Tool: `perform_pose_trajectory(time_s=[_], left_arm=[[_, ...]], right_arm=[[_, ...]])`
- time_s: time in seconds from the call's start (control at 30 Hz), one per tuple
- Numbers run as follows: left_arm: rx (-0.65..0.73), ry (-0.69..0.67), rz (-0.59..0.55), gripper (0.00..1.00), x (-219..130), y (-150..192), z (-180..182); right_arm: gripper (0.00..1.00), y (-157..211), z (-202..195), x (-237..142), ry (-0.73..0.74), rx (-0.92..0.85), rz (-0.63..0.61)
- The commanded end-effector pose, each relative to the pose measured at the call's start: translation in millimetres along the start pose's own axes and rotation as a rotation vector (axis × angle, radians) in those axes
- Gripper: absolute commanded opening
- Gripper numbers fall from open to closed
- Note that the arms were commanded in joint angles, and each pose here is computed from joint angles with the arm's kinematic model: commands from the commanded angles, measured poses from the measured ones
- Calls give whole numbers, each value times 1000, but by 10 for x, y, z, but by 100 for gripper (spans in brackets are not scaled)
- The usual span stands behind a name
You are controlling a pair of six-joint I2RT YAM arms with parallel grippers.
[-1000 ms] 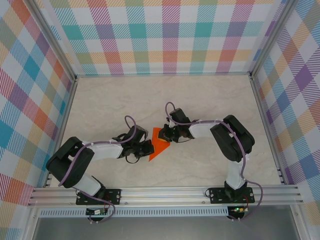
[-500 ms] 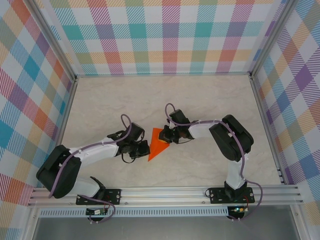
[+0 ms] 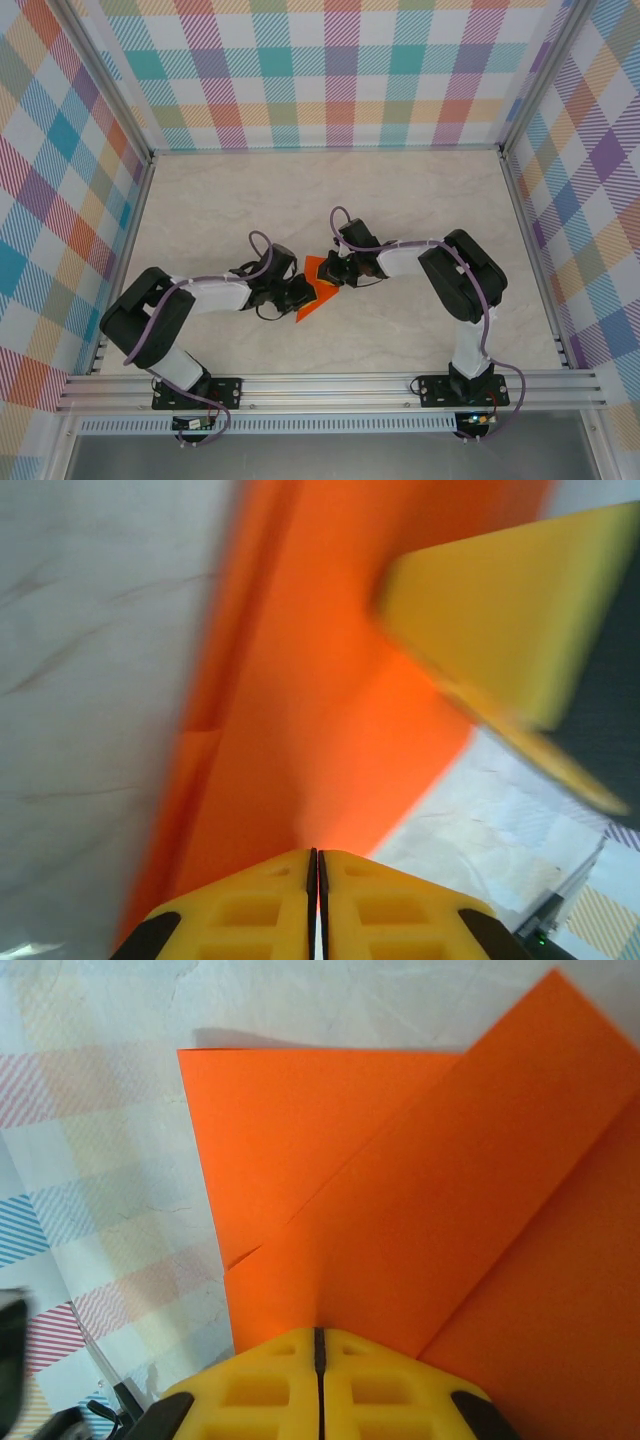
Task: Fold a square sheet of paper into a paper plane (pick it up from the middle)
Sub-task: Fourth fold the wing at the center of the table.
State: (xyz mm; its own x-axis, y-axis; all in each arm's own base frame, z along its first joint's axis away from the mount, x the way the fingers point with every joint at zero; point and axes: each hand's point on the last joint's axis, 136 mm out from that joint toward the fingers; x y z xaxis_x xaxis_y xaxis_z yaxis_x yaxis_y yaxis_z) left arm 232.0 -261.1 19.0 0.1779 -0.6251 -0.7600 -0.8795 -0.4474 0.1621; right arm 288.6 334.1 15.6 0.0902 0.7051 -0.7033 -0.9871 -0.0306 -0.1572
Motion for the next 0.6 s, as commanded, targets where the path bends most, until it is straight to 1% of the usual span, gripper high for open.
perform_pose_trajectory(time_s=[0.0,0.17,0.27,0.47,0.57], left_arm=[[-69,-21,-12,11,44,-17,224],[-110,-118,-2,11,-16,115,686],[-111,-139,1,11,-104,193,842],[-90,-156,30,12,-262,337,965],[-56,-141,55,13,-341,409,933]], right_arm=[[7,273,-457,89,149,66,72],[7,289,-477,83,158,69,76],[7,298,-503,79,169,72,76],[7,313,-538,89,181,75,82],[7,320,-542,87,185,76,86]])
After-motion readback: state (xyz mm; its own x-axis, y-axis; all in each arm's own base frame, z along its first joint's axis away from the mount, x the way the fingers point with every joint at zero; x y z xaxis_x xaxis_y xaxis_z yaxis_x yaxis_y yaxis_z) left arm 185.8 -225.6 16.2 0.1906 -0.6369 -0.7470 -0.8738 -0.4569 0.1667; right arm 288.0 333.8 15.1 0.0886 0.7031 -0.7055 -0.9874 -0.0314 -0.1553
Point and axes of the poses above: each hand's point on the last joint's axis, 136 mm out from that joint toward the fingers, its own x axis out along the fingers, its own z axis along the line the jaws close on, y = z × x, and after that the axes turned 13 degrees about -x, right-handed
